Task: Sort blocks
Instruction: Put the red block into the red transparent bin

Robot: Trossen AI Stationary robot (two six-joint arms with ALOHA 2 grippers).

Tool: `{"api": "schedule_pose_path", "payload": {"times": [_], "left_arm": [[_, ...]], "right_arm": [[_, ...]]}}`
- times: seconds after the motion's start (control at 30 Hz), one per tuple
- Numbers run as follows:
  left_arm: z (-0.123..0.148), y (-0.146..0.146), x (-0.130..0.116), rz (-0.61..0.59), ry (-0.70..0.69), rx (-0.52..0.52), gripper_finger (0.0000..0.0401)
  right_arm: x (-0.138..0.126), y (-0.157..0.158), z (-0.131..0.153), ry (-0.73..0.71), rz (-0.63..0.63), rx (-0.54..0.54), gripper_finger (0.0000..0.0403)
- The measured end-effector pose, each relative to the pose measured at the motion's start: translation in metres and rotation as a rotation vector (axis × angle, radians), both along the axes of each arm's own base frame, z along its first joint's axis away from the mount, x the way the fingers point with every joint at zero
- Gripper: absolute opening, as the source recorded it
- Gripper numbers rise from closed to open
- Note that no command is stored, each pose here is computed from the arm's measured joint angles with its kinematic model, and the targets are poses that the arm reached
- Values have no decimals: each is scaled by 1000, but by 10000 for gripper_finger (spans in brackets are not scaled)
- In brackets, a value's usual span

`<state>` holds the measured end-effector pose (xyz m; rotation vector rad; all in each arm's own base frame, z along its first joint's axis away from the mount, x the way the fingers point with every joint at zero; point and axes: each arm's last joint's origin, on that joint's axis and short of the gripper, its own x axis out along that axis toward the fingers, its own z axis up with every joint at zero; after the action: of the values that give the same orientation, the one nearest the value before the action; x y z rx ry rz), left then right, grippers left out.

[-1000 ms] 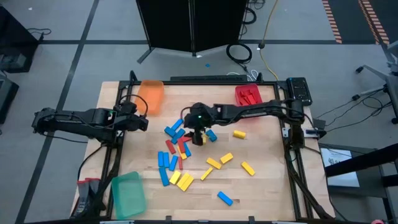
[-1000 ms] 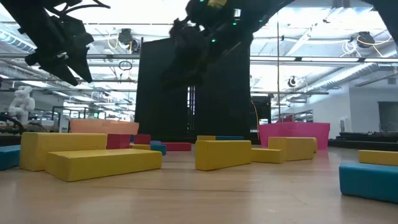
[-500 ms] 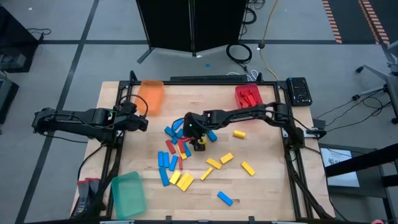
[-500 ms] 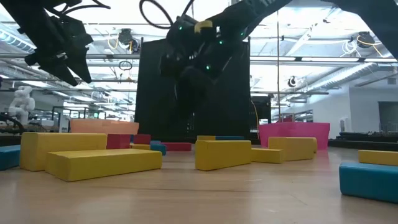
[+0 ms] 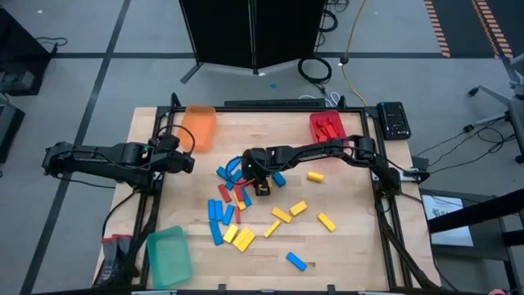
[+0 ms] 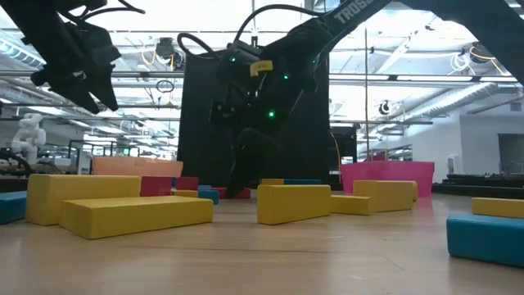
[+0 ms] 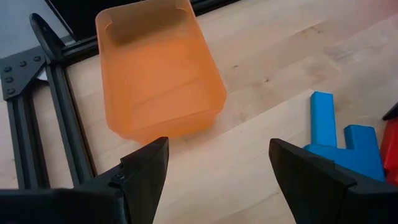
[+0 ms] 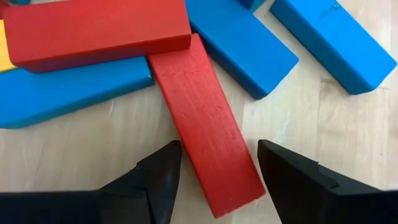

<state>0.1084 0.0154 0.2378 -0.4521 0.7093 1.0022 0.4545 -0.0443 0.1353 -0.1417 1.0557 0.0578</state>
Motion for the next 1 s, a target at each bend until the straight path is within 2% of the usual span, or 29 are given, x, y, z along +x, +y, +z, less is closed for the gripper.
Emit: {"api": "schedule_pose_path", "payload": {"times": [0.27,0.43,0.67,0.8,1.0], "left_arm": [[0,0,0,3,0,6,285],[0,0,0,3,0,7,285],[0,0,0,5,-1,10,285],[0,0,0,5,0,10,285],[0,0,0,5,-1,10,285]], "right_arm": [[-2,1,-2,30,22,18,168],[-5,1,-3,64,-14,39,108],[-7,1,0,86,-104,78,108],[-3,1,16,107,-120,83,108],[6,-6,65,56,-103,50,108]]}}
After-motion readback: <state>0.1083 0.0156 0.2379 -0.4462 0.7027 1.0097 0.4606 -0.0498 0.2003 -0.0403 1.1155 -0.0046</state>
